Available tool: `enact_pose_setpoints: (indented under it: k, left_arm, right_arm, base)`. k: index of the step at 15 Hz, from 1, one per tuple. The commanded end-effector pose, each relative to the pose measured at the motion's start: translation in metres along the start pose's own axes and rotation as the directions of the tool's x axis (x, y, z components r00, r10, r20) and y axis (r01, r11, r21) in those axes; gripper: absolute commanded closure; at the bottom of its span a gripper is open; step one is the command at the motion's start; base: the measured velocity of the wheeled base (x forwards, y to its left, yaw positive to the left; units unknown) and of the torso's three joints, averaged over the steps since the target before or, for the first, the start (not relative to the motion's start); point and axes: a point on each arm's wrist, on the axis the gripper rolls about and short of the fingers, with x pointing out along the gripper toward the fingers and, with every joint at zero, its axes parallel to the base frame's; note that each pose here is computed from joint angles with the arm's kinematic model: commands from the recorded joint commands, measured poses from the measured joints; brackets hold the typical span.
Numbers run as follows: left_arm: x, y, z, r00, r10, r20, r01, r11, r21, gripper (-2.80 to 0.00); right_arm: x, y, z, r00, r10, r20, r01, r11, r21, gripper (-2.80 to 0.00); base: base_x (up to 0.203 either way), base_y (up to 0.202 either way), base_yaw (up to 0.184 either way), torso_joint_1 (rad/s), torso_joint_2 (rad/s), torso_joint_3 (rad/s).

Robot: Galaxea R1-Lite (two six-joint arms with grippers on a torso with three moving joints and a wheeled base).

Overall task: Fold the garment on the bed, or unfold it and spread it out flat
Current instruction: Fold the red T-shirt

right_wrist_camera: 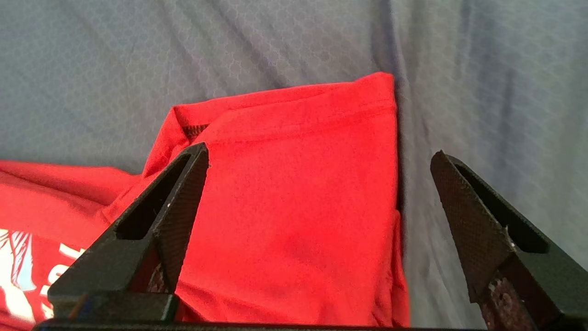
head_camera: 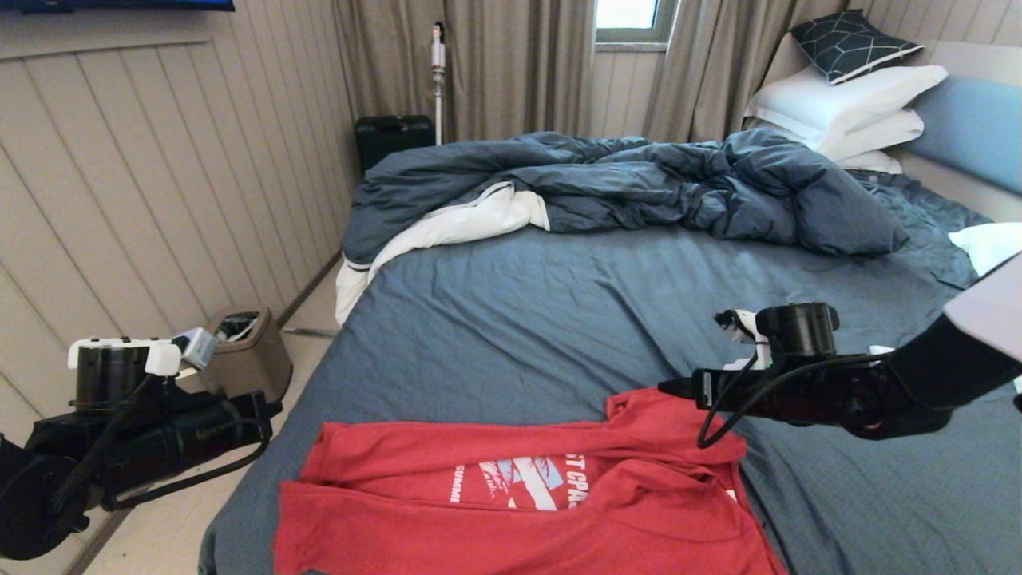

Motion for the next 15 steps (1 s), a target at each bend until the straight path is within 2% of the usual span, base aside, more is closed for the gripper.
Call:
enact_pose_setpoints:
  k: [1,9,10,15]
  left_arm:
    - [0.001,0.001,0.001,1.0,0.001,0.003,-0.001,1.0,-0.005,0.0]
    - [0.004,0.002,-0.001,1.0,-0.002,-0.012,0.002,1.0,-0.006,0.0]
    - [0.005,0.003,-0.002,1.0,-0.002,-0.014,0.002,1.0,-0.006,0.0]
    - [0.007,0.004,-0.004,1.0,0.002,-0.025,-0.002,1.0,-0.011,0.0]
  right_arm:
    - [0.01,0.001,-0.003,1.0,0.005,-0.016,-0.005,1.0,0.0,-2.8]
    - [0.024,0.001,-0.006,0.999,0.006,-0.033,-0.006,1.0,0.0,-2.8]
    - [0.025,0.001,-0.006,0.999,0.007,-0.033,-0.007,1.0,-0.001,0.0]
    - [0.019,0.005,-0.002,1.0,0.011,-0.015,-0.012,1.0,-0.006,0.0]
  base:
    - [0.0,0.0,0.0,0.0,0.0,0.0]
    - [0.0,0.0,0.0,0.0,0.0,0.0]
    - [0.0,0.0,0.0,0.0,0.0,0.0]
    - [0.0,0.0,0.0,0.0,0.0,0.0]
